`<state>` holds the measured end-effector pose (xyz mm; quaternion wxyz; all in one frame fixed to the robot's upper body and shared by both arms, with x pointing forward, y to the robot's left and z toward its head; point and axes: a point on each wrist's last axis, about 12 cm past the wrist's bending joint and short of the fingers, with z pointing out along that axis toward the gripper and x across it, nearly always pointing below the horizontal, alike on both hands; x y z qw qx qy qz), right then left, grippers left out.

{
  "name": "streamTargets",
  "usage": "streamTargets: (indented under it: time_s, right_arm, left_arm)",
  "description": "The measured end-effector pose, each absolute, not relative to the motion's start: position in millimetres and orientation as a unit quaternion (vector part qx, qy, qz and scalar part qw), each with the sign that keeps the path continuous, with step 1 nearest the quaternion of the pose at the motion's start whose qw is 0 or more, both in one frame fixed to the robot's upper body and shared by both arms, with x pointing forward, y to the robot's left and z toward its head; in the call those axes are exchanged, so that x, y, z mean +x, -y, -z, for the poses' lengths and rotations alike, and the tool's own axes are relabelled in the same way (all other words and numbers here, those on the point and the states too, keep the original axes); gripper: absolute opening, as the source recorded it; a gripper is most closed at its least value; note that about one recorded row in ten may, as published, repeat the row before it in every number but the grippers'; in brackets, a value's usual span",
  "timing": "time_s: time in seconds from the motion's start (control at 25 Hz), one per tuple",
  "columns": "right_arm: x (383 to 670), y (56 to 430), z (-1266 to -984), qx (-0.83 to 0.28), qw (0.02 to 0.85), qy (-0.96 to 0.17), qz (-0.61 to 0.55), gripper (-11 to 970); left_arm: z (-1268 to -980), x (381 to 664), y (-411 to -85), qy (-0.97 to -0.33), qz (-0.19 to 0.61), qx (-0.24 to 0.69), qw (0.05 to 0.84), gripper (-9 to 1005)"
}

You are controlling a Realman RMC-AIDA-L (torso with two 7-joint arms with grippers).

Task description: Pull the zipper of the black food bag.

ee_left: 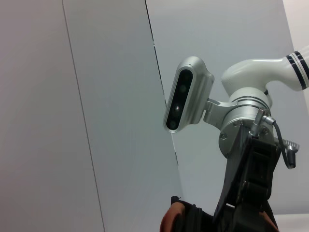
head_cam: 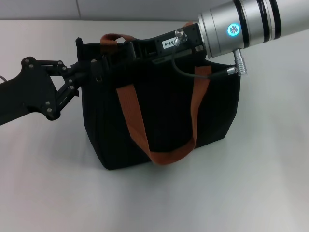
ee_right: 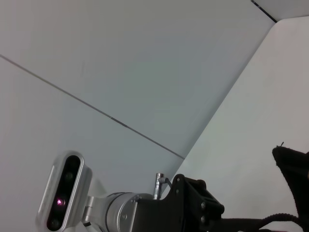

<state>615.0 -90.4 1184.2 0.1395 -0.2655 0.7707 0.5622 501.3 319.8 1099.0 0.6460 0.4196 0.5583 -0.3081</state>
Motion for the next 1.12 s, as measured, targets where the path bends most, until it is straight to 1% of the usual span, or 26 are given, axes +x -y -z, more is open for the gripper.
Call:
streamTargets:
  time_s: [0.44,0.72,0.92,1.12]
  right_arm:
    - [615.7,89.8,-1184.4,-0.266,0.143,-0.771,-0.561,213]
    - [615.5,87.0,-1184.9,-0.273,0.144,-0.77,-0.558,212]
    - [615.9,84.6,-1183.7,-0.278,0.147,-0.773,-0.551,193]
    - [615.9,84.2,-1183.4,-0.278,0.147,-0.773,-0.551,138]
  left_arm:
    - [-1106.8,506.4,-323.1,-0.566,0.311,0.431,0.631,117]
    - [-1107.0,507.1,-322.7,-0.569,0.313,0.43,0.627,119]
    - [-1107.2,506.9,-323.1,-0.57,0.313,0.429,0.628,121]
    - [-1107.0,506.1,-323.8,-0.57,0.313,0.428,0.628,122]
